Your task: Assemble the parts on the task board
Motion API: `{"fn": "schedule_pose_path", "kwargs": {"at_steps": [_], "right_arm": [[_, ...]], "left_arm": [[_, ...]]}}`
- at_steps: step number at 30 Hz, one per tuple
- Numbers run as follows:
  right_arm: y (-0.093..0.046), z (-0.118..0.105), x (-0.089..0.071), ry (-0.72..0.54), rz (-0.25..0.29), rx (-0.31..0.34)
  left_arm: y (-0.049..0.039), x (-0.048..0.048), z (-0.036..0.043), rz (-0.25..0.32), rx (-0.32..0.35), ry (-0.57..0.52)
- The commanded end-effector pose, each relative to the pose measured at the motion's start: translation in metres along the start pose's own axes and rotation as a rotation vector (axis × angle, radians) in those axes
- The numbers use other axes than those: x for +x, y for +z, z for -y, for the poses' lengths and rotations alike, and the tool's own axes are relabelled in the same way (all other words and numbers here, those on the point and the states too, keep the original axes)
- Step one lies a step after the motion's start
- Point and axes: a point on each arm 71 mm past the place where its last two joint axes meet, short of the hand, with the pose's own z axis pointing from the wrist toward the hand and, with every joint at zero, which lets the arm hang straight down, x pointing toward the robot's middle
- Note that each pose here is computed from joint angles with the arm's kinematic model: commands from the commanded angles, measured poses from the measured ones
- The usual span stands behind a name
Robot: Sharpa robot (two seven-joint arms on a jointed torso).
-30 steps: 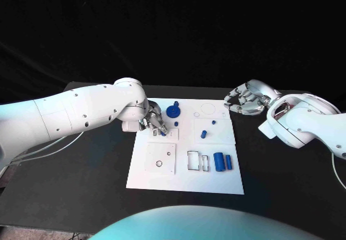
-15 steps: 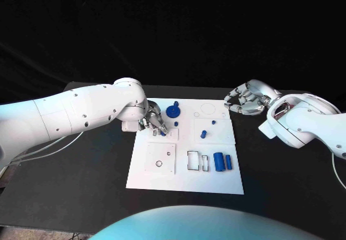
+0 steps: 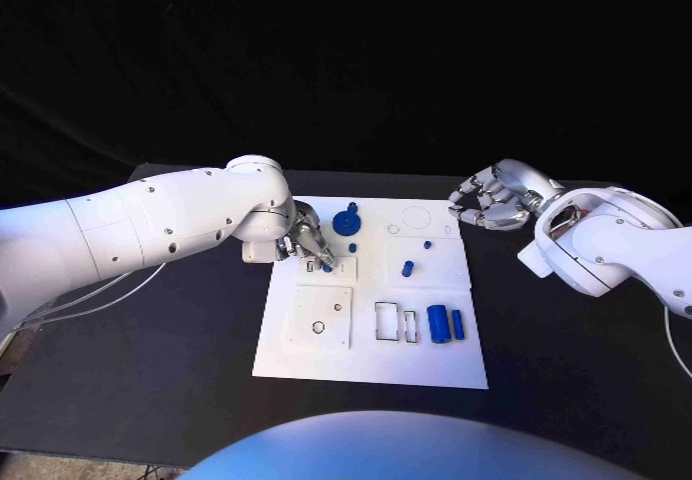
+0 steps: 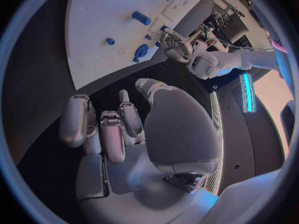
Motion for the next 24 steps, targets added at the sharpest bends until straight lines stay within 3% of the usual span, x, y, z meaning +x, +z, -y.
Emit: {"fn": "schedule_pose_path", "kwargs": {"at_steps": [1, 24], "right_arm": [[-0.0001, -0.0002, 0.0008, -0.005, -0.008, -0.002], [0.0003, 0.0004, 0.0012, -0.005, -0.012, -0.001]], "left_arm": [[0.0014, 0.0025, -0.0033, -0.019, -0.026, 0.025], [-0.0016, 0.0014, -0.0009, -0.006, -0.005, 0.011]]}}
